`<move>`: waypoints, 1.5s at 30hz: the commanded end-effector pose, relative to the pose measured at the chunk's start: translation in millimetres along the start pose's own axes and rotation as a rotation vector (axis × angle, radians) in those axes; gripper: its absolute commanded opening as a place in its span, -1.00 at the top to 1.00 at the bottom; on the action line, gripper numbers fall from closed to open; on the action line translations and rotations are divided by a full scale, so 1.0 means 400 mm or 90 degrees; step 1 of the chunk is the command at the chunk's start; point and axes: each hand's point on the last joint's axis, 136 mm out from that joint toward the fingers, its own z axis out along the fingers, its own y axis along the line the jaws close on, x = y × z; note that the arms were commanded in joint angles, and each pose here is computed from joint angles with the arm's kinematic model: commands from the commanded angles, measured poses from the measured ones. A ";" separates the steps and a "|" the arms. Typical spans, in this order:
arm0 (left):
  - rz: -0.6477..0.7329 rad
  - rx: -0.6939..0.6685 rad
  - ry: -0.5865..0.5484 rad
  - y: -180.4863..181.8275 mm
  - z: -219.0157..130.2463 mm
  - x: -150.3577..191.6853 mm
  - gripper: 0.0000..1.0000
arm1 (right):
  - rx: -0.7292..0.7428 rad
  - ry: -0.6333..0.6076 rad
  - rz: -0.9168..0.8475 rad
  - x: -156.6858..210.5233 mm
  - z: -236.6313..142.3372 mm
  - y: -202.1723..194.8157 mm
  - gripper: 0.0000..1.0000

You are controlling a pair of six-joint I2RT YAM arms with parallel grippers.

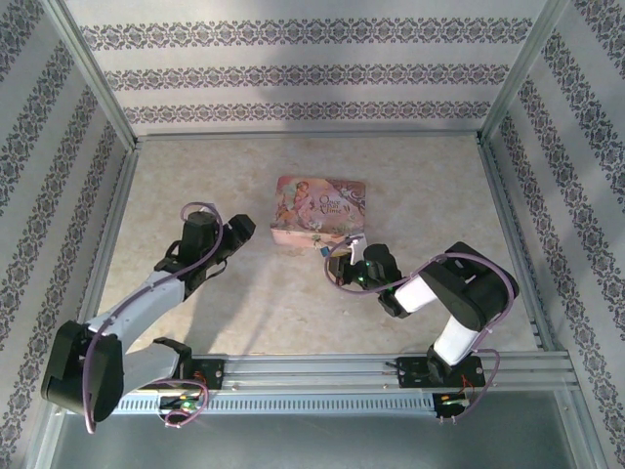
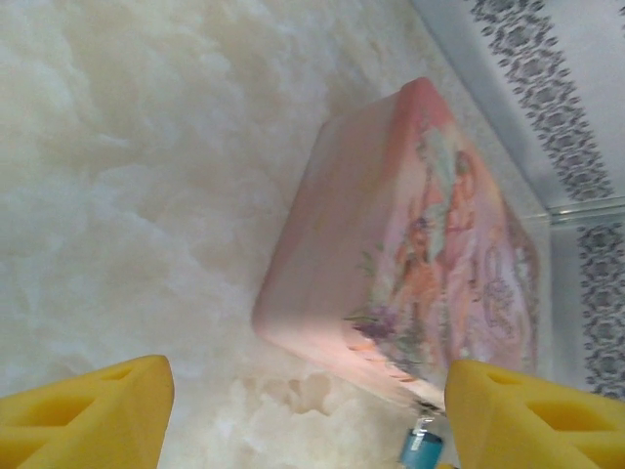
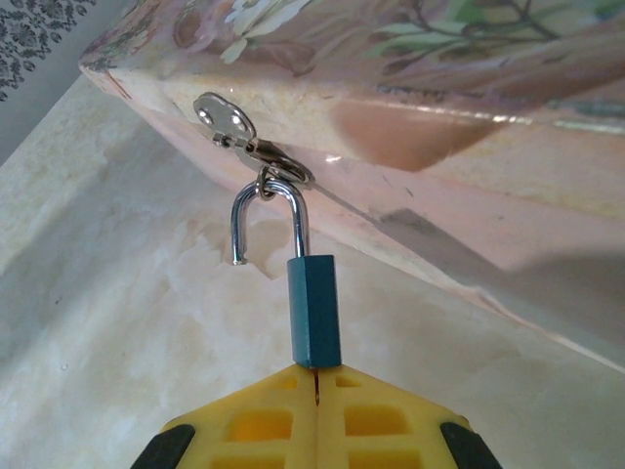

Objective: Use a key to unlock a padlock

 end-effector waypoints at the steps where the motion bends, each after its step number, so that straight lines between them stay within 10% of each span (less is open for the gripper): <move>1: 0.046 0.017 0.020 -0.036 0.021 -0.017 -0.51 | 0.014 0.014 0.027 0.022 -0.009 -0.024 0.73; 25: 0.137 0.029 0.258 -0.081 0.251 0.050 -0.56 | -0.067 -0.029 0.136 -0.162 -0.079 0.045 -0.37; 45: 0.071 -0.016 0.270 0.038 0.179 0.161 -0.34 | -0.099 -0.020 0.155 -0.268 0.003 -0.033 -0.44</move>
